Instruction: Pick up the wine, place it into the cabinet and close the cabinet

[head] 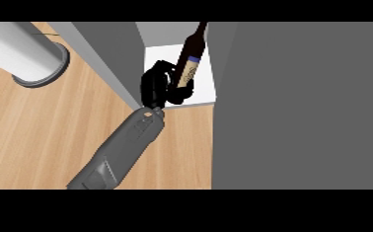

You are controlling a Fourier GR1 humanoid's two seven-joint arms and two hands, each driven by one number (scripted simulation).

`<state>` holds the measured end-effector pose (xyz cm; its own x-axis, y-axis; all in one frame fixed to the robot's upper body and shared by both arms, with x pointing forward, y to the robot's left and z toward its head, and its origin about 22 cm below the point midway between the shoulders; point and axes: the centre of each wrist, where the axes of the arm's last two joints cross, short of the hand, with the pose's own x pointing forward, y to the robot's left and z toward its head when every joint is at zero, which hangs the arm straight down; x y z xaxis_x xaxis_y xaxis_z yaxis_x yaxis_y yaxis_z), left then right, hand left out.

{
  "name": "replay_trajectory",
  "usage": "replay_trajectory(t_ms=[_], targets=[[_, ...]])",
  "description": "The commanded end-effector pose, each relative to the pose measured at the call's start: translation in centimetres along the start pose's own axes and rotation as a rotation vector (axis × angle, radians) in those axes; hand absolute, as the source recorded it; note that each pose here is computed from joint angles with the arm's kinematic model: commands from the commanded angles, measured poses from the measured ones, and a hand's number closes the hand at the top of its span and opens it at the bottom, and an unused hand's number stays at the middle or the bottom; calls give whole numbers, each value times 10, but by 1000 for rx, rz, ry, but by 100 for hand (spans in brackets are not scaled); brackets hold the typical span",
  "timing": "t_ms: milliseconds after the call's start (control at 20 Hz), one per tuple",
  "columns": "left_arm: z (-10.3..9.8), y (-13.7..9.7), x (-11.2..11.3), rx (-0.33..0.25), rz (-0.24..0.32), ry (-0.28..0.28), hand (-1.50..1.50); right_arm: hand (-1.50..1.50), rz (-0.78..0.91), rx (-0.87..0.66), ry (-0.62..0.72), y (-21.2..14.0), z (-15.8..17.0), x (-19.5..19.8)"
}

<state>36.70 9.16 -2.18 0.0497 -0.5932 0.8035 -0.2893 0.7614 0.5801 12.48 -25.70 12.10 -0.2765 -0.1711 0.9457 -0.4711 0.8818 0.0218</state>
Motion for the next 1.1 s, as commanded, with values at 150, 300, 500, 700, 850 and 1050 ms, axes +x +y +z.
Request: replay_trajectory(t_ms=[150,300,500,700,850,1050], targets=[[-37,1,59,-26,-9,-78,150,-150,-35,29,-37,3,3,19],[-43,2,56,-22,-35,-43,150,-150,-19,53,-45,-1,1,11],[-41,0,37,-11,-96,4,150,-150,-38,50,-21,5,9,20],[-53,4,46,48,-175,12,150,-150,-34,69,-41,-2,-1,8],[-54,5,47,88,-173,-18,-150,-150,-28,57,-14,6,6,18],[-56,7,42,84,-227,7,-150,-150,-17,75,-33,-1,2,16]])
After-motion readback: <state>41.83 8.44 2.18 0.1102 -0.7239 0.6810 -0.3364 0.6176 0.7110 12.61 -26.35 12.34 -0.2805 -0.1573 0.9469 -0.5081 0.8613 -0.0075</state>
